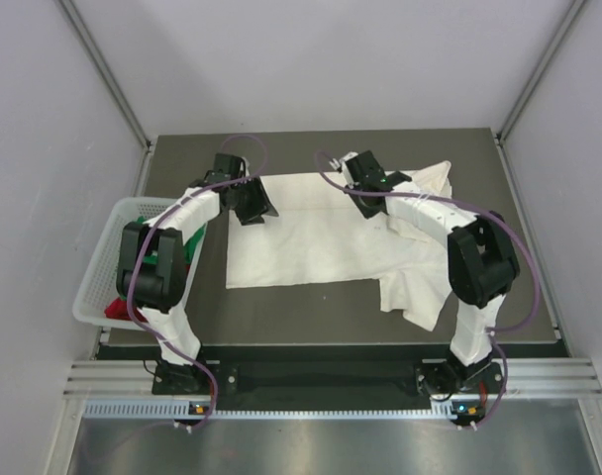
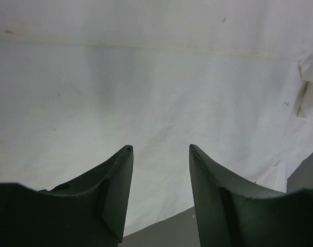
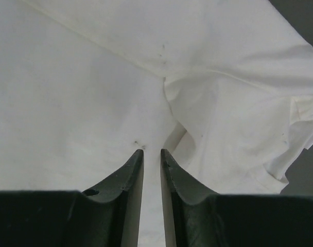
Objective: Fold and stack the t-shirts
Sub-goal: Fold the tshirt
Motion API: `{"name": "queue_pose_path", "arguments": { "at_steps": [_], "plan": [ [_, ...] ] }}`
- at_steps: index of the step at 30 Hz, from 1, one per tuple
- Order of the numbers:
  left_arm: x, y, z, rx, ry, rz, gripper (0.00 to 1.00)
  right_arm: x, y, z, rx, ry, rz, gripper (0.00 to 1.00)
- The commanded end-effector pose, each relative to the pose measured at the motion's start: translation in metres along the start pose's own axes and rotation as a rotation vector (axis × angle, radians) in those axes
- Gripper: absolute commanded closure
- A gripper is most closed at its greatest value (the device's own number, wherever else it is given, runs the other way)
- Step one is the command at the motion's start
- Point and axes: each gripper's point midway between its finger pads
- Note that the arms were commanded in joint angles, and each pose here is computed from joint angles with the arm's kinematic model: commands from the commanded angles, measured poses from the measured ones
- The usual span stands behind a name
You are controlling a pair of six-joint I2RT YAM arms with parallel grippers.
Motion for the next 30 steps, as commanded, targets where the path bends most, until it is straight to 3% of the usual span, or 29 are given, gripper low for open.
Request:
{"name": "queue_pose_path", "arguments": {
  "at_steps": [1,16,24,28,30],
  "plan": [
    [-0.007,-0.014,0.001,-0.005,0.007,-0.052,0.48,0.022,0.011,-0.020,-0.053,0.102,0.039,0.80],
    [-0.005,-0.012,0.007,-0.015,0.009,-0.042,0.48,0.052,0.040,-0.052,-0.095,0.275,0.132,0.71],
    [-0.003,-0.011,0.009,-0.016,0.006,-0.037,0.48,0.057,0.051,-0.067,-0.061,0.294,0.168,0.79],
    [-0.003,-0.012,0.007,-0.018,0.010,-0.037,0.49,0.057,0.045,-0.067,-0.046,0.278,0.155,1.00],
    [-0.003,-0.012,0.008,-0.019,0.007,-0.037,0.49,0.053,0.041,-0.067,-0.030,0.259,0.149,1.00]
  ]
}}
Point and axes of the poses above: each gripper's point midway between its finger pads, its own x axis out along the fingers, its own z axis along the line the jaws close on, y = z × x, and after that the axes turned 14 degrees about x, right-handed
